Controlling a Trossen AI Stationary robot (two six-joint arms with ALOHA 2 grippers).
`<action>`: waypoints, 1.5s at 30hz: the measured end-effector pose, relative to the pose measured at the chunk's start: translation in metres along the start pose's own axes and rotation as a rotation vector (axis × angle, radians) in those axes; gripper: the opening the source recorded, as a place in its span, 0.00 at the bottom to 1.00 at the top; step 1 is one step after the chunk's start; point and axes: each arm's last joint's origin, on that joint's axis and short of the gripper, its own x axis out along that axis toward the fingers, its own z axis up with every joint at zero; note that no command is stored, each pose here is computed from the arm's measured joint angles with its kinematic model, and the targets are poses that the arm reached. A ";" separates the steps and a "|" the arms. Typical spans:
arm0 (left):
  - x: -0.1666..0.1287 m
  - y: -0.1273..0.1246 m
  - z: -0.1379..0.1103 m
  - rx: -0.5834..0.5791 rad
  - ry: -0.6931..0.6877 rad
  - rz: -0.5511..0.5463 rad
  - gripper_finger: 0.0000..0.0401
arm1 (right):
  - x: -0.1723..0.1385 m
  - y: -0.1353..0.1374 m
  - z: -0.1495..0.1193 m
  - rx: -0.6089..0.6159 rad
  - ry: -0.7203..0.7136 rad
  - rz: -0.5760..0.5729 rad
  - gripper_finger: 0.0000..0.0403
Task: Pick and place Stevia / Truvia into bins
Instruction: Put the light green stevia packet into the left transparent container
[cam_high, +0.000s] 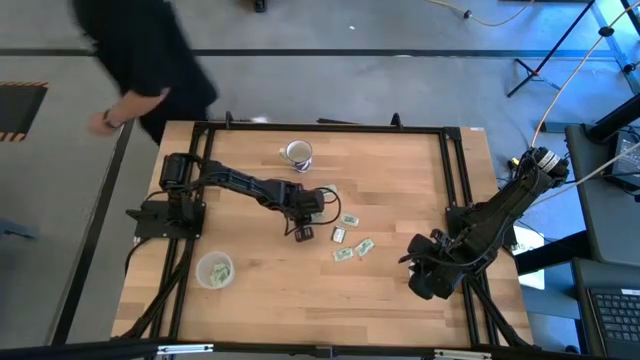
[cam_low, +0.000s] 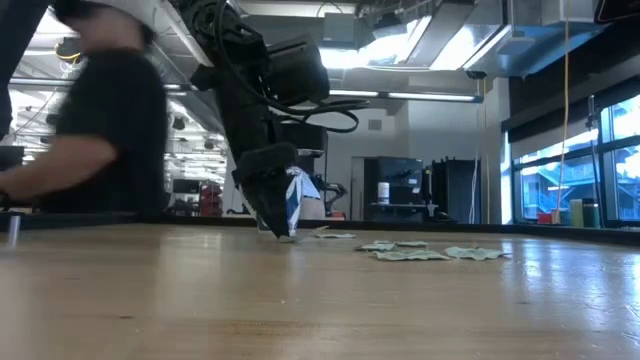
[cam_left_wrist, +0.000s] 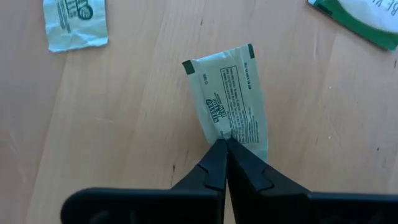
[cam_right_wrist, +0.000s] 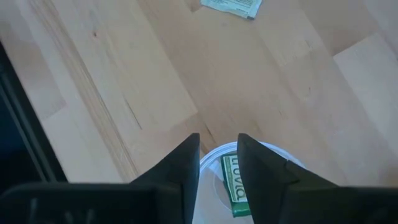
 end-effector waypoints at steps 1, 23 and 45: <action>-0.004 -0.001 0.001 0.004 -0.009 -0.003 0.01 | 0.000 0.000 0.000 -0.009 0.000 0.000 0.27; -0.217 -0.054 -0.052 -0.117 -0.129 -0.255 0.00 | 0.002 0.018 0.043 -0.358 -0.374 0.093 0.27; -0.197 -0.152 -0.165 -0.582 0.359 0.098 0.01 | 0.027 -0.011 0.091 -0.324 -0.464 -0.006 0.27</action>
